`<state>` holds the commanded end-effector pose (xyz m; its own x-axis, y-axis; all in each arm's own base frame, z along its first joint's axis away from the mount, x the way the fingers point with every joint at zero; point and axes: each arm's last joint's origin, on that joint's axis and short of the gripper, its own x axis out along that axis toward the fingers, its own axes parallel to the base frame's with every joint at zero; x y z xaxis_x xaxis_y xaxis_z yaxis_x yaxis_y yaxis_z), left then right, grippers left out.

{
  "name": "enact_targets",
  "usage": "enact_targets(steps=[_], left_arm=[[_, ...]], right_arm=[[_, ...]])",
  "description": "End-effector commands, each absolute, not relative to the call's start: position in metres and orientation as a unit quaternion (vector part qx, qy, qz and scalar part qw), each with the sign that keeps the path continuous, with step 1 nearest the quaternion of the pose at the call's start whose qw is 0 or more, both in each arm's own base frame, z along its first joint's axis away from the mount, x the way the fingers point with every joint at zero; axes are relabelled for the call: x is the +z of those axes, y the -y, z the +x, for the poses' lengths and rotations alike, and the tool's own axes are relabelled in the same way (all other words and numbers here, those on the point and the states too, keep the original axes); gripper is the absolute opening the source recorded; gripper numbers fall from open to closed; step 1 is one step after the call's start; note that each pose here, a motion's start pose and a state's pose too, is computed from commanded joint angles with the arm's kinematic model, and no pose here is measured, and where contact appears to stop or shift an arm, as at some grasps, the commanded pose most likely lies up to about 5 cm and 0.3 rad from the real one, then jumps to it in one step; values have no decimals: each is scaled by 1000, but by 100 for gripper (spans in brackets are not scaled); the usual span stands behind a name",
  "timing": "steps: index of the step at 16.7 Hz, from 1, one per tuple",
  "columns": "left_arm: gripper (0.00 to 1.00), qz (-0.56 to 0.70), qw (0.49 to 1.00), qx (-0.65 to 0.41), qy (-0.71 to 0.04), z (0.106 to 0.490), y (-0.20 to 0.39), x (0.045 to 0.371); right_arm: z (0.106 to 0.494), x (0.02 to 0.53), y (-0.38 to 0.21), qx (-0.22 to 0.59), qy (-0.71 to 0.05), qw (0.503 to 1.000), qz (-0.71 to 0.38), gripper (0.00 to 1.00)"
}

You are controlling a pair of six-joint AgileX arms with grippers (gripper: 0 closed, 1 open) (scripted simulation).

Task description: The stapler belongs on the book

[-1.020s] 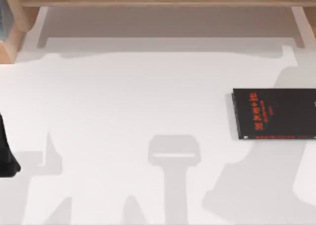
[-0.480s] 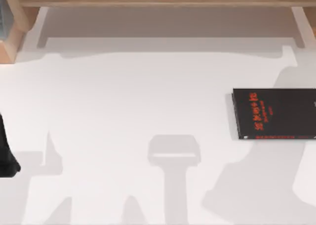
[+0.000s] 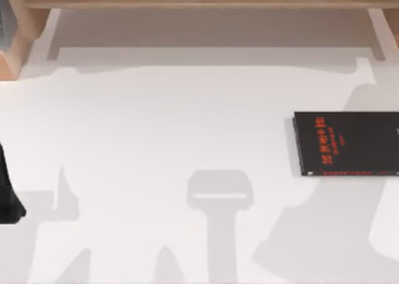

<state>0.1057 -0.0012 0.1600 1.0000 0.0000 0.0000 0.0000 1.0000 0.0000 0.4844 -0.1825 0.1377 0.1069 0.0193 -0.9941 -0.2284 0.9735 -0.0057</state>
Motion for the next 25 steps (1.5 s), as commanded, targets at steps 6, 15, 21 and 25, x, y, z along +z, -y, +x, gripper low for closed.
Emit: enact_targets(steps=[6, 15, 21, 25], left_arm=[[100, 0, 1000, 0, 0, 106, 1, 160], [100, 0, 1000, 0, 0, 106, 1, 160], [100, 0, 1000, 0, 0, 106, 1, 160], [100, 0, 1000, 0, 0, 106, 1, 160]], right_arm=[[468, 201, 174, 50, -639, 761, -97, 0], [433, 285, 88, 12, -585, 806, -94, 0], [416, 272, 4, 25, -591, 804, -67, 0], [405, 239, -41, 22, -621, 783, -42, 0]])
